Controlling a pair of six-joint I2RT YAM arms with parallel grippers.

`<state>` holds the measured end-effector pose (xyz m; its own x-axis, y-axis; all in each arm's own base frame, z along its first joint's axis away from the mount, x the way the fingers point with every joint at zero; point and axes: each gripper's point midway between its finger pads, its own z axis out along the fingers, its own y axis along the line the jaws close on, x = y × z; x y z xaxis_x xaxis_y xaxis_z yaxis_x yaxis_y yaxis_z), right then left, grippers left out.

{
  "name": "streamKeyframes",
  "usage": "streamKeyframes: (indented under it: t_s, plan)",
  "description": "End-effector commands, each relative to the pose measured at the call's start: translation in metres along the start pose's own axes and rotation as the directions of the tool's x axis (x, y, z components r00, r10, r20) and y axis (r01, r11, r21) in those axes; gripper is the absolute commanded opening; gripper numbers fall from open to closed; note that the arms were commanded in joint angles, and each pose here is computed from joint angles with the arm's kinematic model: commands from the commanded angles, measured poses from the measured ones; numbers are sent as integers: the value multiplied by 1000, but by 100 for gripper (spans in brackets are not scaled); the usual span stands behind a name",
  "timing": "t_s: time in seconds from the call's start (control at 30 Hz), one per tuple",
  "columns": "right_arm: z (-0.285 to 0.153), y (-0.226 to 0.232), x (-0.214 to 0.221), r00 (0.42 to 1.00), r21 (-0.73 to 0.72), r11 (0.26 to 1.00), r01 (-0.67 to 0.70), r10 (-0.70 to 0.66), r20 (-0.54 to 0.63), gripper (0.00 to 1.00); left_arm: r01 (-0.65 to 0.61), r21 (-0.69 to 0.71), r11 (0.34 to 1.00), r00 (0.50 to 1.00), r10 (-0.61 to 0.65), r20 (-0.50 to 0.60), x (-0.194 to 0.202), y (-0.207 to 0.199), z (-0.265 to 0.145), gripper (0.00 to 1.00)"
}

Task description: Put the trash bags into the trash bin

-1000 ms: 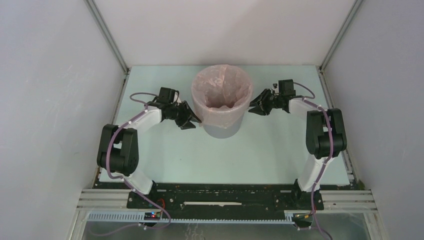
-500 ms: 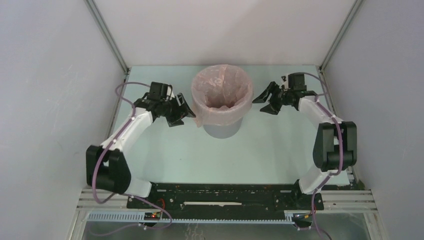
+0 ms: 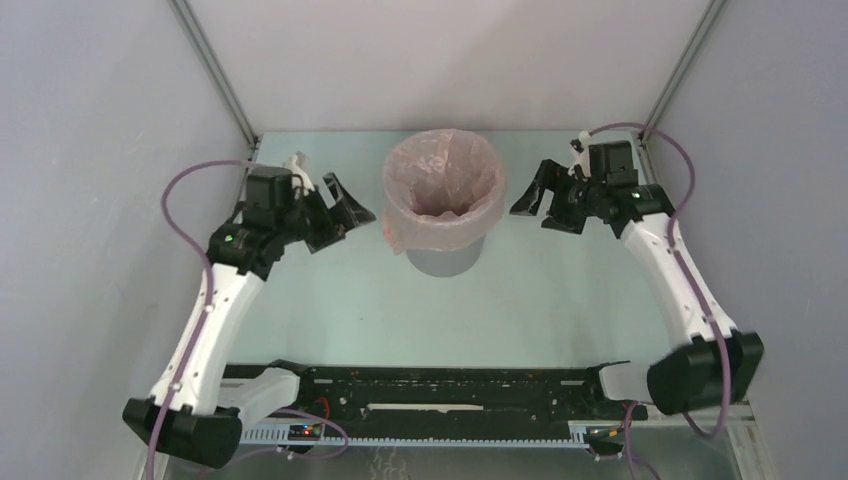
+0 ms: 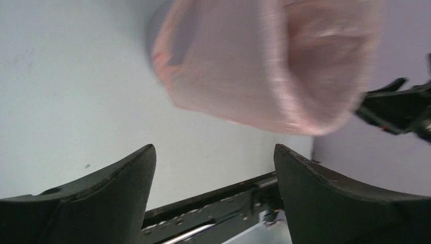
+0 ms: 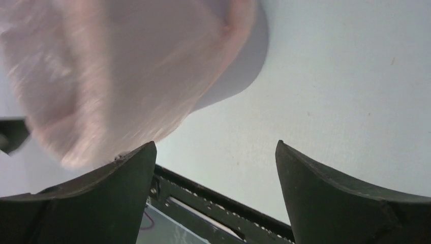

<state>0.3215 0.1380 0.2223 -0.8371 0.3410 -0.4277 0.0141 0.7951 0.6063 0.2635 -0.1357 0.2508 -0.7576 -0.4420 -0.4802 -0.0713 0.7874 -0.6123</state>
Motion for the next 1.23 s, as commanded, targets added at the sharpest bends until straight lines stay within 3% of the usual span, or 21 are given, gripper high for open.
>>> streamKeyframes:
  t_s: [0.0, 0.17, 0.33, 0.47, 0.57, 0.8, 1.1, 1.2]
  plan:
    - [-87, 55, -1, 972, -38, 986, 160, -151, 178, 99, -74, 324, 943, 970, -7, 242, -51, -99, -94, 94]
    - [-170, 113, 4, 905, -235, 939, 253, -144, 399, 100, -308, 438, 845, 881, 79, 467, -82, -160, -186, 100]
    - [-242, 145, 0, 823, -305, 904, 300, -83, 562, 100, -477, 363, 800, 724, 123, 679, -97, -179, -261, 100]
    - [-296, 166, -8, 742, -315, 887, 338, -45, 669, 100, -506, 291, 812, 602, 90, 794, -103, -173, -306, 100]
    - [-329, 174, -11, 667, -297, 873, 386, -42, 744, 100, -504, 268, 821, 550, 65, 833, -105, -169, -324, 100]
    - [-350, 172, -19, 601, -279, 888, 367, 3, 799, 100, -509, 255, 822, 523, 61, 850, -103, -167, -335, 100]
    - [-340, 170, -17, 606, -274, 878, 392, -22, 795, 100, -518, 286, 806, 551, 59, 832, -100, -173, -329, 100]
    - [-335, 161, -25, 605, -258, 909, 328, 8, 796, 100, -499, 289, 817, 553, 43, 832, -103, -171, -328, 100]
